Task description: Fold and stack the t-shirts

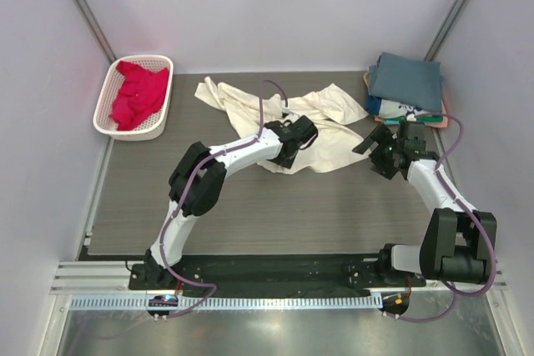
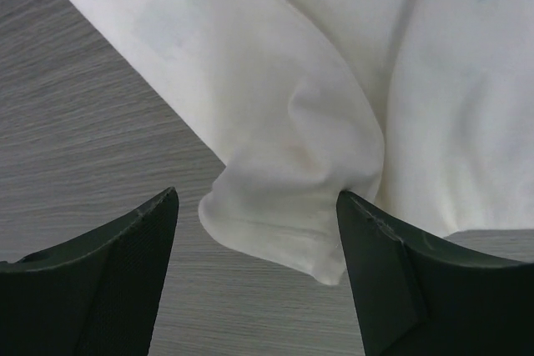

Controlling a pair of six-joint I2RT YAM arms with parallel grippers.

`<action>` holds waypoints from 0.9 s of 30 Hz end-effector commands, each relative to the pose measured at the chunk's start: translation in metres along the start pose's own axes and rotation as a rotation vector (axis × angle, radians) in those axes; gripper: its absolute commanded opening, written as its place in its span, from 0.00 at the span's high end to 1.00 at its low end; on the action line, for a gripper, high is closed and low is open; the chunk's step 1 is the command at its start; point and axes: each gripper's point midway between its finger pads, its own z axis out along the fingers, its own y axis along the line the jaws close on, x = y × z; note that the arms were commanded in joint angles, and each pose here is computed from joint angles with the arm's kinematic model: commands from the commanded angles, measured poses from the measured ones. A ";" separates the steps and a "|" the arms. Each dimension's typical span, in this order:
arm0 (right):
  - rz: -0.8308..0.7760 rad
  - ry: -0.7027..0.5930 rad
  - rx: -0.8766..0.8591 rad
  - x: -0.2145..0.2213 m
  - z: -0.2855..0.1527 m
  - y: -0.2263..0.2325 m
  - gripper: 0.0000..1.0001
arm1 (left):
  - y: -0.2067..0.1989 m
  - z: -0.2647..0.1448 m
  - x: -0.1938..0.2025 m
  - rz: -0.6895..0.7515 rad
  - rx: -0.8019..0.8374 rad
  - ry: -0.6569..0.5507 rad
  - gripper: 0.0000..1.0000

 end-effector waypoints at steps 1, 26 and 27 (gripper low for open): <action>-0.007 -0.039 -0.039 -0.015 0.001 0.011 0.11 | -0.011 -0.026 -0.019 -0.073 0.114 -0.064 0.22; 0.051 -0.078 0.148 -0.048 0.061 -0.021 0.28 | 0.084 -0.073 0.018 -0.710 0.192 -0.133 1.00; 0.049 -0.082 0.151 -0.050 0.062 -0.021 0.30 | 0.087 -0.078 0.022 -0.766 0.222 -0.140 1.00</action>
